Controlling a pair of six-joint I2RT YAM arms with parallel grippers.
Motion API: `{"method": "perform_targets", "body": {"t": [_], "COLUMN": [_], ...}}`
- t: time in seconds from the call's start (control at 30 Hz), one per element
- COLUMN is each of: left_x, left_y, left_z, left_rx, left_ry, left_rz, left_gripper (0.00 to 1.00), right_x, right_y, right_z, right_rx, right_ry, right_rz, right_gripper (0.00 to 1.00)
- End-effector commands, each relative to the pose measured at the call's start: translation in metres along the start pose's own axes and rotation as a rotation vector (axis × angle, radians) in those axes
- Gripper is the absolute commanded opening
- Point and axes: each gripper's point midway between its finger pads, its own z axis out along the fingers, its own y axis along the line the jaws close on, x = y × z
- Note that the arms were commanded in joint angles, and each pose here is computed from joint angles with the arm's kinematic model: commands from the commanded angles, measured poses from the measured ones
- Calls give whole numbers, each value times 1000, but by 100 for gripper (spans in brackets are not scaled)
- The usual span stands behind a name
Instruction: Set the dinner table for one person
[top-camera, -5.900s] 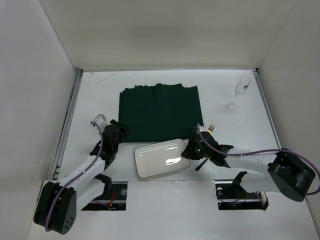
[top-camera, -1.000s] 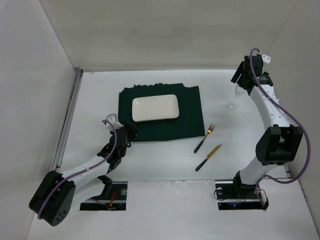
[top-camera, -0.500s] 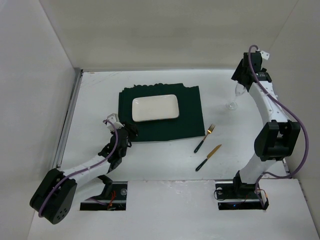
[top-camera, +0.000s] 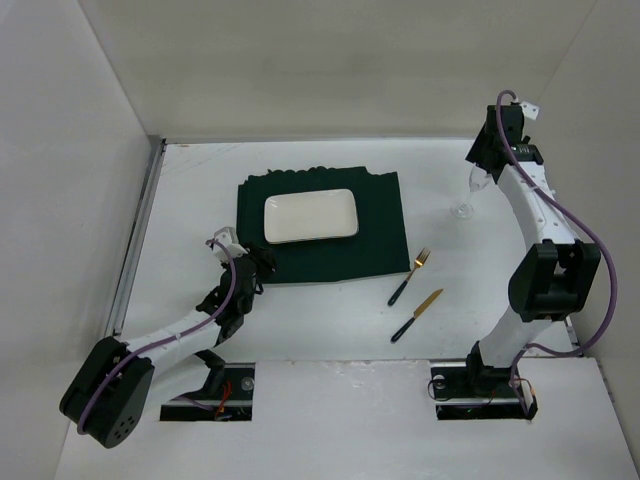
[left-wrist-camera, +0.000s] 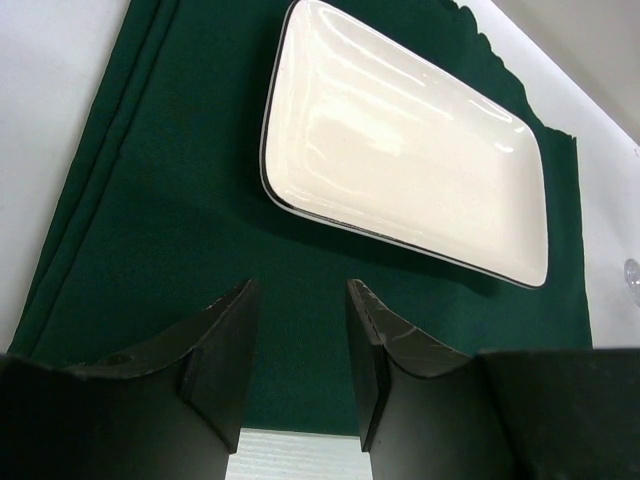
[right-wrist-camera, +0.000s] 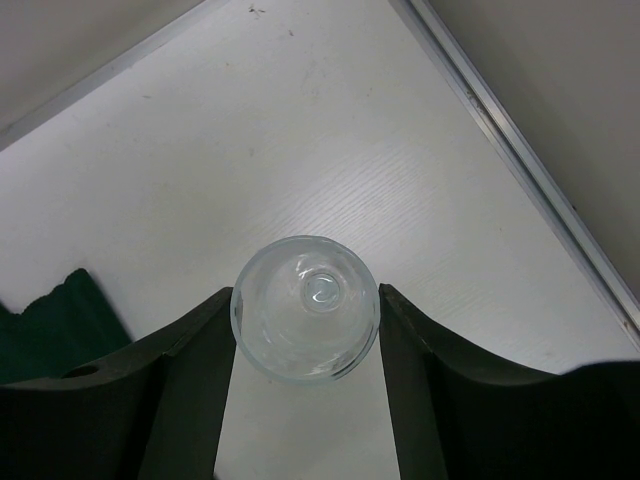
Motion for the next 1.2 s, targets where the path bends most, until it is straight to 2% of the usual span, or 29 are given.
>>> {"method": "perform_targets", "body": {"t": [0.0,0.23,0.47,0.67,1.17], "left_x": [-11,-10,-9,-9,-4], "left_y": [-7,-8,-9,-8,-10], "left_z": [1,1,1,1,3], "left_rx": [23,26,25,25,33], "left_ry": [-41,-38,-35,-34,-9], "left_rz": [-32,-30,-30,-31,-41], "left_gripper": [38,38,38,38,38], "right_x": [-26,-51,-60,-60,-38], "right_y": [-1,-7,19,74,213], "right_z": [-12,-39,-69,-96,-116], "right_rx": [-1,9,-71,-224,-449], "right_ry": [-74,-150,-185,-196,-193], "right_rz": [26,37,28,18,-65], "right_gripper": [53,52,53,53,53]}}
